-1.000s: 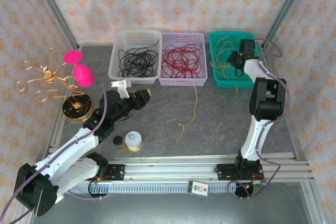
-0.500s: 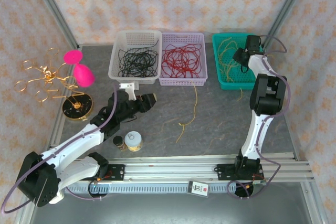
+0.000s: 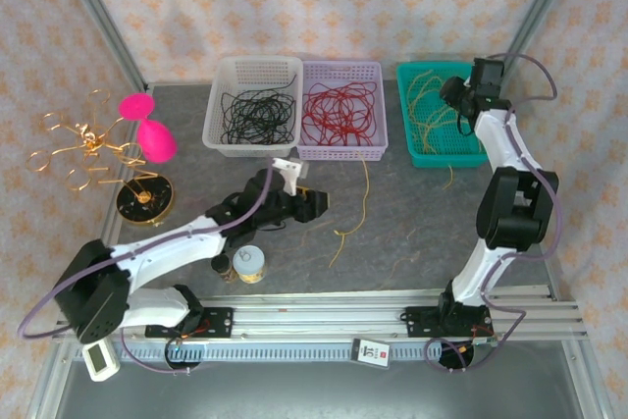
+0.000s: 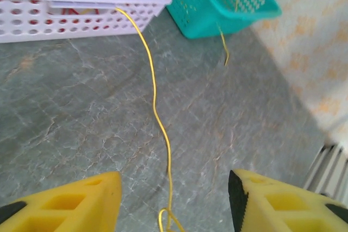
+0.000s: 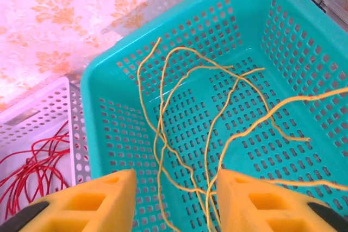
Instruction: Untangle the cables
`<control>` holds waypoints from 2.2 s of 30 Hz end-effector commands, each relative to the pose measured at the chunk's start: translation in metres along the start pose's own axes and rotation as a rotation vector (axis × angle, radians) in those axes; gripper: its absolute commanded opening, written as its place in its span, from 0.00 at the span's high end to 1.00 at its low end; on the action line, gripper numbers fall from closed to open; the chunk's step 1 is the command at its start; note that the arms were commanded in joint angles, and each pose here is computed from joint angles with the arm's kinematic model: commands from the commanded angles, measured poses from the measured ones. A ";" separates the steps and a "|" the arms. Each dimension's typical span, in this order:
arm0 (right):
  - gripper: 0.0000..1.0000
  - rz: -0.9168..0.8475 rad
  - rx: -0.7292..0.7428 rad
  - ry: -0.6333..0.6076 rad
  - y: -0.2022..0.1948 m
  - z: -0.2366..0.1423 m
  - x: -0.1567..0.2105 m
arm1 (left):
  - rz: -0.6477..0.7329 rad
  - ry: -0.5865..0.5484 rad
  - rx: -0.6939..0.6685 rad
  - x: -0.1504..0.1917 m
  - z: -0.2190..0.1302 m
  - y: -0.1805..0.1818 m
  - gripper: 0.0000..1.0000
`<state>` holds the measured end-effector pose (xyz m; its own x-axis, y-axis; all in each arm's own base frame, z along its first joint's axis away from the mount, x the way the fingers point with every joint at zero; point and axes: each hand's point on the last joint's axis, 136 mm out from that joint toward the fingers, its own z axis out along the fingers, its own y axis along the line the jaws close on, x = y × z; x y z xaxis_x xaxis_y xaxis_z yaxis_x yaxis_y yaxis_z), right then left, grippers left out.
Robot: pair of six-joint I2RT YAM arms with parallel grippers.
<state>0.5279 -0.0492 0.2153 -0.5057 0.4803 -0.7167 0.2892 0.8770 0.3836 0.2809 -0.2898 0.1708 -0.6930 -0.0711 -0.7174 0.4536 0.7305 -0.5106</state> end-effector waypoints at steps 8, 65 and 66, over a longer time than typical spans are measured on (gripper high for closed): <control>0.58 0.019 -0.130 0.030 0.020 -0.078 0.088 | 0.244 0.291 -0.038 0.049 0.059 -0.013 0.36; 1.00 -0.330 -0.462 -0.126 0.163 -0.225 0.130 | 0.153 -0.144 -0.161 -0.029 -0.044 0.007 0.44; 1.00 -0.336 -0.454 -0.158 0.166 -0.234 0.116 | 0.149 -0.152 -0.160 -0.031 -0.046 0.008 0.44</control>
<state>0.3301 0.1711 0.3052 -0.4094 0.2166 -0.8863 -0.3032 0.8839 0.3560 0.2739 -0.2591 0.1962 -0.5701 0.0084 -0.8215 0.4609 0.8311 -0.3114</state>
